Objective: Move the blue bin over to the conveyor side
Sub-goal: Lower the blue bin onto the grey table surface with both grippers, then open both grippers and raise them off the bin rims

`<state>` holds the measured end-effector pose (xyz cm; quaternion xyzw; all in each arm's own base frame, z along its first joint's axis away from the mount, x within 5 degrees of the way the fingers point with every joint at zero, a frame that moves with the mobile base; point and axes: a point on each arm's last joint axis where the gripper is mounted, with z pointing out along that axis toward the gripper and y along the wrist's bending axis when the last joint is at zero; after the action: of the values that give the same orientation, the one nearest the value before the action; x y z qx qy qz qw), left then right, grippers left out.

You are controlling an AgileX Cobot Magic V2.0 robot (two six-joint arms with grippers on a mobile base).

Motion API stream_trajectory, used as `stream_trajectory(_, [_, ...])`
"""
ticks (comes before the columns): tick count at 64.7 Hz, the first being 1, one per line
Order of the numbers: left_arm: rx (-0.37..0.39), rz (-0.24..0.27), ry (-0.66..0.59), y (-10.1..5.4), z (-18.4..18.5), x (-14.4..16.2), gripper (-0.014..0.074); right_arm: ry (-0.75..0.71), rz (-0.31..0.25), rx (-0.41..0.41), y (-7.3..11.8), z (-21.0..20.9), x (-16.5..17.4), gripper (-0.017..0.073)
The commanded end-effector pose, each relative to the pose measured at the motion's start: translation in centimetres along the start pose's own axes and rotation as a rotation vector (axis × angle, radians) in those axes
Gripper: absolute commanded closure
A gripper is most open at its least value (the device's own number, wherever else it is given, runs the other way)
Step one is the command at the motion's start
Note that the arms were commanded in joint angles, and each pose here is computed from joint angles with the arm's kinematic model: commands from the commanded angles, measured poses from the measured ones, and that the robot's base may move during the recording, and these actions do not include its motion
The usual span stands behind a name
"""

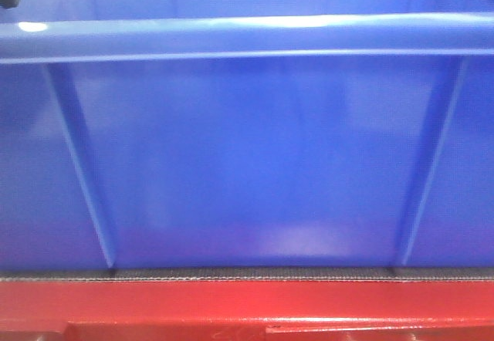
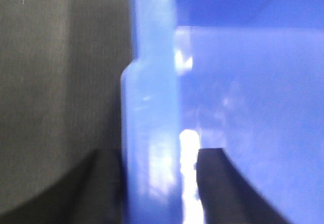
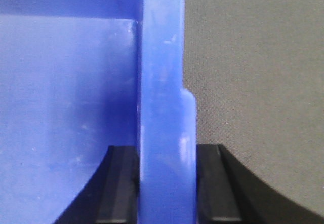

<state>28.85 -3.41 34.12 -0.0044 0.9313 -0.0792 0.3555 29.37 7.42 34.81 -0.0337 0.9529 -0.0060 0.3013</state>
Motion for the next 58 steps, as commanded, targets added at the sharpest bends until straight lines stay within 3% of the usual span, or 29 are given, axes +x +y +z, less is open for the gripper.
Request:
stream_trajectory(1, [0.042, -0.006, -0.084, -0.8, -0.8, -0.9, 0.0235, -0.072, -0.006, -0.017, 0.2, -0.6, -0.7, 0.0249])
stream_trajectory(6, [0.042, -0.006, -0.098, -0.8, -0.8, -1.0, 0.0185, -0.084, -0.012, -0.012, 0.1, -0.6, -0.9, 0.0127])
stream_trajectory(11, [0.041, -0.005, -0.121, -0.8, -0.8, -1.2, 0.0166, -0.102, -0.022, -0.001, 0.0, -0.7, -1.1, 0.0071])
stream_trajectory(24, [0.051, 0.001, -0.192, -1.1, -2.6, -2.3, 0.0228, -0.123, -0.013, 0.017, -0.3, -2.8, -2.3, 0.0080])
stream_trajectory(30, [0.059, 0.010, -0.230, -1.4, -4.6, -3.1, 0.0400, -0.154, 0.002, 0.018, -0.4, -4.5, -3.3, 0.0169])
stream_trajectory(37, [0.070, 0.019, -0.309, -1.7, -7.1, -4.1, 0.0640, -0.210, 0.021, 0.013, -0.7, -6.9, -4.6, 0.0430])
stream_trajectory(43, [0.078, 0.019, -0.416, -1.8, -8.6, -4.9, 0.0580, -0.268, 0.033, 0.000, -0.8, -8.5, -5.5, 0.0660])
stream_trajectory(51, [0.073, 0.032, -0.545, -1.8, -10.0, -5.7, 0.0569, -0.308, 0.056, -0.044, -0.5, -9.8, -6.0, 0.0629])
stream_trajectory(58, [0.065, 0.047, -0.574, -1.9, -11.1, -5.9, 0.0579, -0.342, 0.065, -0.049, -0.7, -11.1, -6.5, 0.0629])
